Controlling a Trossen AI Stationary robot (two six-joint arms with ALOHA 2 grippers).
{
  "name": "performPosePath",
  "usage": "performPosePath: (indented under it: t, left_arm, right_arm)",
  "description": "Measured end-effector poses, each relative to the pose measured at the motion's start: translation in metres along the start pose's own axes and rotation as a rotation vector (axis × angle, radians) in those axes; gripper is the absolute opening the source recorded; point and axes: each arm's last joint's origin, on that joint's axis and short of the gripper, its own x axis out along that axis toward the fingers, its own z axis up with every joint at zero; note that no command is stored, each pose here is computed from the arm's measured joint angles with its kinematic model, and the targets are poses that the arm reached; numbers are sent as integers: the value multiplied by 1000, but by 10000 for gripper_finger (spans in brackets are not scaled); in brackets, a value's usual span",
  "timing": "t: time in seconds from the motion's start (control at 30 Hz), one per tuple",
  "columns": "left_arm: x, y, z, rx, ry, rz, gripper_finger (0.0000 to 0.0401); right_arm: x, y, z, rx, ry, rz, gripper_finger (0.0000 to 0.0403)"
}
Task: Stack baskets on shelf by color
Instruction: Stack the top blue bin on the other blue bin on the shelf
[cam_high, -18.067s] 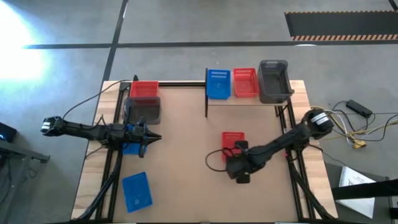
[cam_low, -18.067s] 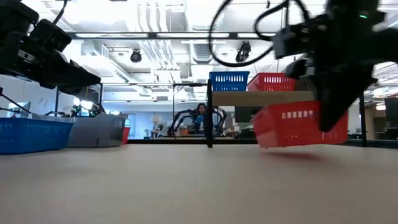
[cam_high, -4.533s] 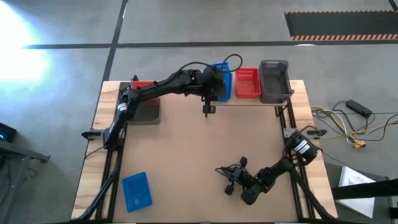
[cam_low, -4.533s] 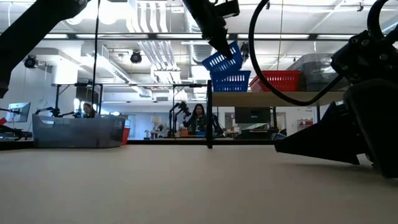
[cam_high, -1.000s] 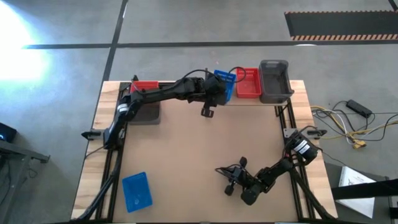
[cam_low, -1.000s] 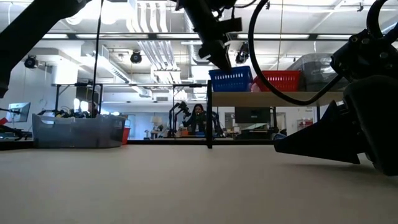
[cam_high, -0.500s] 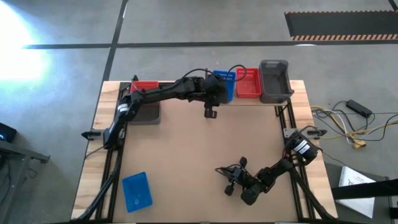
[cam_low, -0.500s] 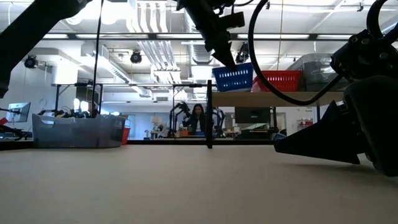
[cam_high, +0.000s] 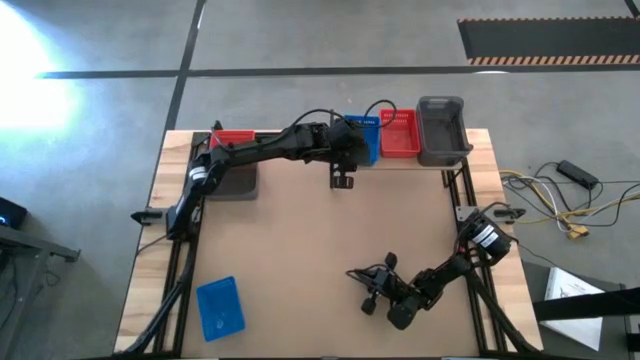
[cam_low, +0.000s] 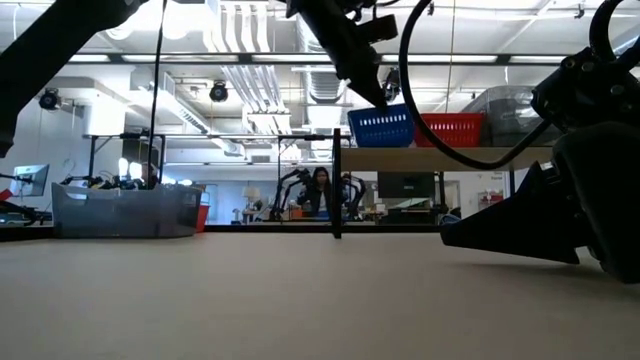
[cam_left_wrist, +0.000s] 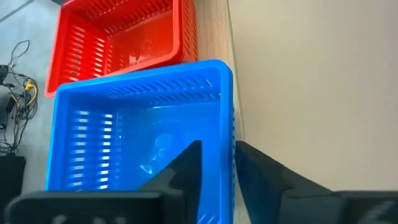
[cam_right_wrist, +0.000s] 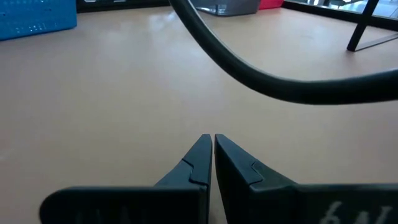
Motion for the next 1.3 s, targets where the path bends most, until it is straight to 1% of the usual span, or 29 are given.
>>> performPosePath:
  t: [0.1, 0.2, 0.33, 0.47, 0.57, 0.7, 0.93, 1.03, 1.17, 1.3]
  left_arm:
    - [-2, 1, 1, -6, -11, 6, 108]
    - [-7, 3, 2, -32, -16, 26, 125]
    - [-19, 8, 4, -42, -12, 85, 134]
    - [-26, 12, 0, -35, 16, 87, 134]
    - [-22, 17, -9, -44, 36, 56, 134]
    - [-14, 23, -18, -80, 13, -37, 134]
    - [-8, 20, -24, -93, 18, -85, 134]
    - [-8, 18, -24, -97, 20, -94, 134]
    - [-11, 18, -22, -144, 12, -94, 134]
    - [-14, 21, -18, -171, -22, -67, 134]
  right_arm:
    - [0, 0, 0, 0, 10, 12, 13]
    - [0, 0, 0, 7, 10, 12, 13]
    - [0, 0, 0, 7, 10, 12, 13]
    - [0, 0, 0, 6, 10, 11, 13]
    - [0, 0, 0, 6, 10, 11, 13]
    - [0, 0, 0, 7, 10, 11, 13]
    - [0, 0, 0, 8, 9, 11, 13]
    - [0, 0, 0, 8, 9, 11, 13]
    - [0, 0, 0, 8, 9, 11, 13]
    - [0, 0, 0, 8, 9, 11, 13]
